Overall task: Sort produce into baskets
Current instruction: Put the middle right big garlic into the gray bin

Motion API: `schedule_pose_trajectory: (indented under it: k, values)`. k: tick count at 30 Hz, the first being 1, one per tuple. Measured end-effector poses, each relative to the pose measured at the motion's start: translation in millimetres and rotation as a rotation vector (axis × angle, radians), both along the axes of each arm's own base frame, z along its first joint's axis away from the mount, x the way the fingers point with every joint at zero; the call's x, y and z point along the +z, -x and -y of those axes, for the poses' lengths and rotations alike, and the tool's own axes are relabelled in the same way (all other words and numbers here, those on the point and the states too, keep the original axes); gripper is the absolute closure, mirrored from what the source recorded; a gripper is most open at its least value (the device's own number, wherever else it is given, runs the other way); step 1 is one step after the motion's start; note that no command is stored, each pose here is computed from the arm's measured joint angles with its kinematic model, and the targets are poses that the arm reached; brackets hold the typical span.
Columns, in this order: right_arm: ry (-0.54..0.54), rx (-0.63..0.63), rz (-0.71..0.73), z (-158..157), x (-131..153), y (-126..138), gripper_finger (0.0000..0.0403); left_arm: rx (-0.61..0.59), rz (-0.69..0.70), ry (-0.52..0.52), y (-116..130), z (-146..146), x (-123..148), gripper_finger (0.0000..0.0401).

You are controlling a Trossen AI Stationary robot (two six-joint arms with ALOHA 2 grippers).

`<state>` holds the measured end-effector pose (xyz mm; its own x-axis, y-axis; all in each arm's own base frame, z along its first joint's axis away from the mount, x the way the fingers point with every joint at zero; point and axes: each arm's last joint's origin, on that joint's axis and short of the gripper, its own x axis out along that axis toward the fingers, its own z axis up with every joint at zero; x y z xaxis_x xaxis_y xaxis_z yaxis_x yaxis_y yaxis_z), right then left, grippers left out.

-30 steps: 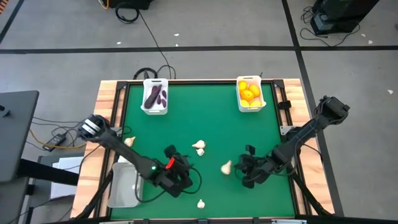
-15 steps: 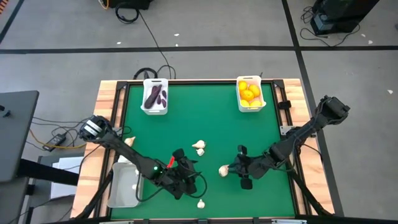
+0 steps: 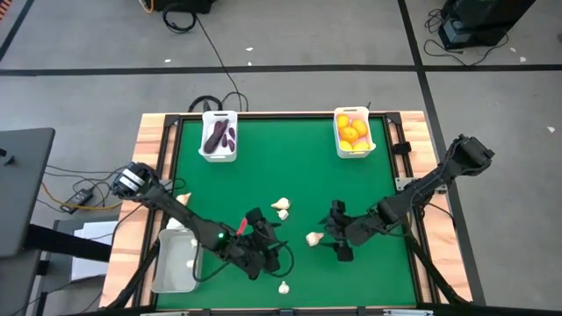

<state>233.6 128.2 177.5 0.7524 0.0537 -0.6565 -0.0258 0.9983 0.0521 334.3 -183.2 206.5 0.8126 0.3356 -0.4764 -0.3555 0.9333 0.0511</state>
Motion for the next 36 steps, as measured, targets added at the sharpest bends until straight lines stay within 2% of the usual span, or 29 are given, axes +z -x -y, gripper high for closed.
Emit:
schedule_pose_trajectory:
  k: [4,9,17,22,25,31,36]
  values:
    - [-0.032,-0.007,-0.003,0.1,-0.8,-0.1,0.0074,0.012,0.004,0.002,-2.4,-3.9,0.3,0.0135]
    - [-0.072,0.001,0.024,-2.3,-26.0,-1.6,0.0099,0.02,0.01,0.008,-4.2,-5.4,-0.5,0.0135]
    - [-0.026,0.011,-0.002,-2.8,-54.9,-12.1,0.0116,0.019,0.0,0.006,-9.3,-4.9,-10.8,0.0135]
    - [-0.061,0.019,-0.007,-0.5,-67.9,-20.8,0.0124,0.021,-0.001,0.017,-13.9,-8.0,-15.1,0.0135]
    - [-0.068,0.011,-0.004,0.6,-71.3,-23.0,0.0155,-0.004,-0.014,0.038,-14.4,-7.5,-16.1,0.0135]
    - [-0.072,-0.006,0.084,3.0,-60.9,-28.4,0.0269,-0.051,-0.011,0.062,-15.9,-5.2,-14.7,0.0135]
    - [-0.009,0.028,0.306,1.7,-35.1,-35.9,0.0272,-0.036,0.021,0.067,-17.4,-5.0,-12.5,0.0135]
